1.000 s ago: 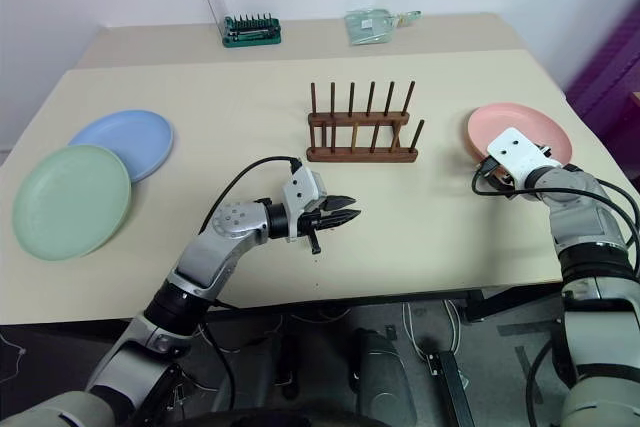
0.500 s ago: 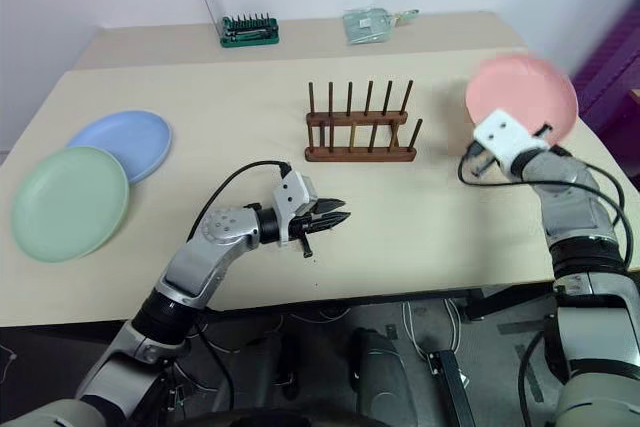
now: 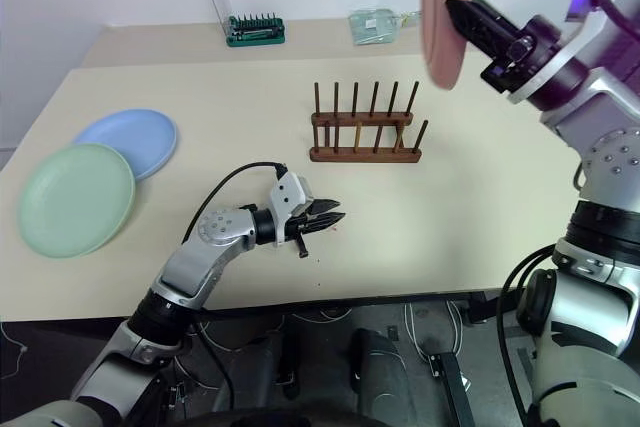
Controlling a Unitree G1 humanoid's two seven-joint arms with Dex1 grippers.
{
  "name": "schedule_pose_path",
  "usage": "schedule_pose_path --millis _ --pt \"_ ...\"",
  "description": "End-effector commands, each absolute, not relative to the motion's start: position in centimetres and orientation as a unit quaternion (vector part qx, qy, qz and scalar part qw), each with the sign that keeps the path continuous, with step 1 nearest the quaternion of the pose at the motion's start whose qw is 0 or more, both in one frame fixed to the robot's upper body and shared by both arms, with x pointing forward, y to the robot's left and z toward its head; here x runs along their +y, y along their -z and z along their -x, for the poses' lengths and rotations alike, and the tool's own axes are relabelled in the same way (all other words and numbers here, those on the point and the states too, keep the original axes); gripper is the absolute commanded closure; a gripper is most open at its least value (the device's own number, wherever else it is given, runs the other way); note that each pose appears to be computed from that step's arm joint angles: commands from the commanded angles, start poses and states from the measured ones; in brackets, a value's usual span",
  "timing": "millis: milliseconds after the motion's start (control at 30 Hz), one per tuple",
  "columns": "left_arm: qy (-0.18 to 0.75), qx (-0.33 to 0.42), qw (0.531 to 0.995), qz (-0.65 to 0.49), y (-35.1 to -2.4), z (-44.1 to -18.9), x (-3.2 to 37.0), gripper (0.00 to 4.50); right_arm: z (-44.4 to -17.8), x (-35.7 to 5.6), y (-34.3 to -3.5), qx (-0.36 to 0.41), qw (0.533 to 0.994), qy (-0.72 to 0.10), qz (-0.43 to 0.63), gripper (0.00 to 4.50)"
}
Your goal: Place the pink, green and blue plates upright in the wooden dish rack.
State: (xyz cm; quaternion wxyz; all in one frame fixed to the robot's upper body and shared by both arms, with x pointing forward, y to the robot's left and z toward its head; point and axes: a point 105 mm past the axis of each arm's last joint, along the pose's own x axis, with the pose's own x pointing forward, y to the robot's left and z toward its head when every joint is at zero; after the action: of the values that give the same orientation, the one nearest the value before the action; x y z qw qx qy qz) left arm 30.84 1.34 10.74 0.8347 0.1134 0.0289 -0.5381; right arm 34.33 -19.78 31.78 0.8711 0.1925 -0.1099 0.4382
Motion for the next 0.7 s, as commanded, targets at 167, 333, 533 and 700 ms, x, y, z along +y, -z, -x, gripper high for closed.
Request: schedule_pose_path --millis 167,333,533,700 --pt "0.537 0.005 0.836 -0.115 -11.7 -30.8 1.3 3.48 -35.4 -20.4 -32.2 -0.103 0.853 -0.428 -0.279 4.47" --pt "0.537 0.007 0.836 -0.115 -11.6 -30.7 1.2 3.48 -37.4 -21.2 -31.5 -0.087 0.855 -0.393 -0.327 4.47" --pt "0.537 0.007 0.835 -0.119 -11.7 -30.9 1.2 3.48 -40.0 -22.2 -30.3 -0.057 0.859 -0.343 -0.376 4.18" --pt "0.534 0.01 0.837 -0.12 -11.6 -30.9 1.4 3.48 -40.3 -22.5 -30.6 -0.067 0.859 -0.339 -0.379 2.04"
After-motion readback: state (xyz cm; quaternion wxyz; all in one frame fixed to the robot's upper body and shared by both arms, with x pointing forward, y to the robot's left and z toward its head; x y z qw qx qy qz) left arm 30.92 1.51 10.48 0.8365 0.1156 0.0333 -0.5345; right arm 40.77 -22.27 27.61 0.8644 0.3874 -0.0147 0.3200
